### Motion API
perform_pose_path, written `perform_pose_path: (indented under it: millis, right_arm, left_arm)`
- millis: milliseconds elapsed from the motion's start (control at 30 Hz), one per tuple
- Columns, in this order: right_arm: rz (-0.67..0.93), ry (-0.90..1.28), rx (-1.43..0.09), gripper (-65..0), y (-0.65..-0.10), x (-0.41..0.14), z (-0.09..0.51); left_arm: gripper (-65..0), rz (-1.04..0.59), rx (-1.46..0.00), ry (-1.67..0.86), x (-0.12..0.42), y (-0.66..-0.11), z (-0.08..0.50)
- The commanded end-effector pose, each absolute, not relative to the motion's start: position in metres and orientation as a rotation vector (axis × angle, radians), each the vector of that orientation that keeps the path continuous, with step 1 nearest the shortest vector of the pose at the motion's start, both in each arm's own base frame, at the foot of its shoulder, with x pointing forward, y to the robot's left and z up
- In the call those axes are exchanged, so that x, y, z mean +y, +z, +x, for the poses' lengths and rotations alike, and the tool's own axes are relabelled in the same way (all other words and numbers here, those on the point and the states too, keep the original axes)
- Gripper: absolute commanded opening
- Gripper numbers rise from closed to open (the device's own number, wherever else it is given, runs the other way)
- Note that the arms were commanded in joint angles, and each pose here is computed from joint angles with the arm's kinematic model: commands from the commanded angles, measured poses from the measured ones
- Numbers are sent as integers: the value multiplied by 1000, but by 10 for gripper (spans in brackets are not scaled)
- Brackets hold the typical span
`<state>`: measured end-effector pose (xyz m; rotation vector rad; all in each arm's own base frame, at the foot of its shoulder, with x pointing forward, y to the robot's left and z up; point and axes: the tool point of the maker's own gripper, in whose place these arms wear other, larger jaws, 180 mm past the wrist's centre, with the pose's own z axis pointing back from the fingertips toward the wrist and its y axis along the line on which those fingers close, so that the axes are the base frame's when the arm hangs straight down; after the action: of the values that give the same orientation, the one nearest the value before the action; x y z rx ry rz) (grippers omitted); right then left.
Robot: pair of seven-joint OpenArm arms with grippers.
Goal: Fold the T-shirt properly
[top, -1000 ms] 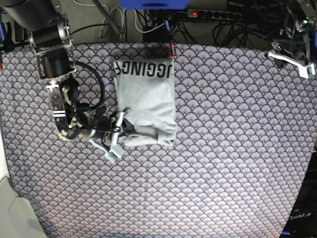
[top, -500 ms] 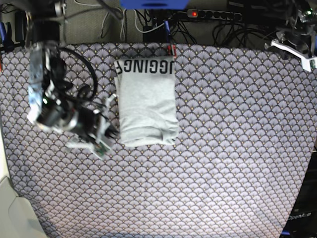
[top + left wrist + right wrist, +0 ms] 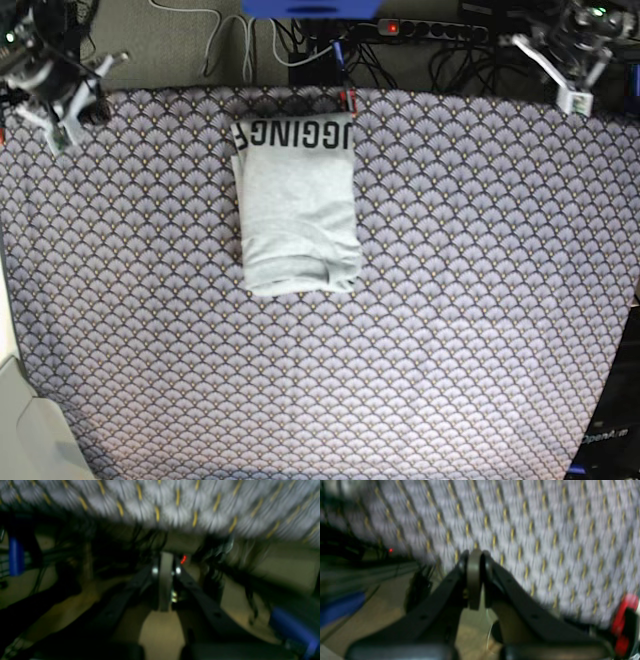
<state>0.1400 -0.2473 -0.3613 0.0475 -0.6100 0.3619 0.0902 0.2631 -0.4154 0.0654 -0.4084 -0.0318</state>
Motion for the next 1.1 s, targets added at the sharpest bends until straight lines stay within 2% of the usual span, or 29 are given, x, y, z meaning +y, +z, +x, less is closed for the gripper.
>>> perform_pose_path:
  millis: [0, 200, 367, 533, 667, 800, 1000, 1067]
  right_arm:
    - [50, 360, -626, -650, -355, -250, 133]
    - [12, 205, -511, -650, -385, -283, 65]
    - [15, 126, -340, -650, -465, -295, 13]
    - [79, -55, -313, -650, -533, -299, -22]
    - [124, -184, -315, -650, -575, -298, -35]
    - [168, -252, -322, -650, -598, -287, -36]
    - [241, -155, -295, -650, -613, -243, -23]
    - [143, -96, -266, -650, -625, -241, -25]
  left_arm:
    - [-648, 72, -389, -73, 258, -419, 83]
    - [-648, 25, -254, -131, 227, -487, 24]
    - [-648, -12, -176, -54, 222, -546, -1]
    - [-648, -57, -111, -11, 203, -602, -34]
    - [-648, -103, -104, 1, 174, -633, -52]
    - [-648, -47, -80, 23, 166, -651, -67]
    - [-647, 11, -95, 42, 169, -656, -57]
    - [-647, 20, -93, 43, 166, -657, -56]
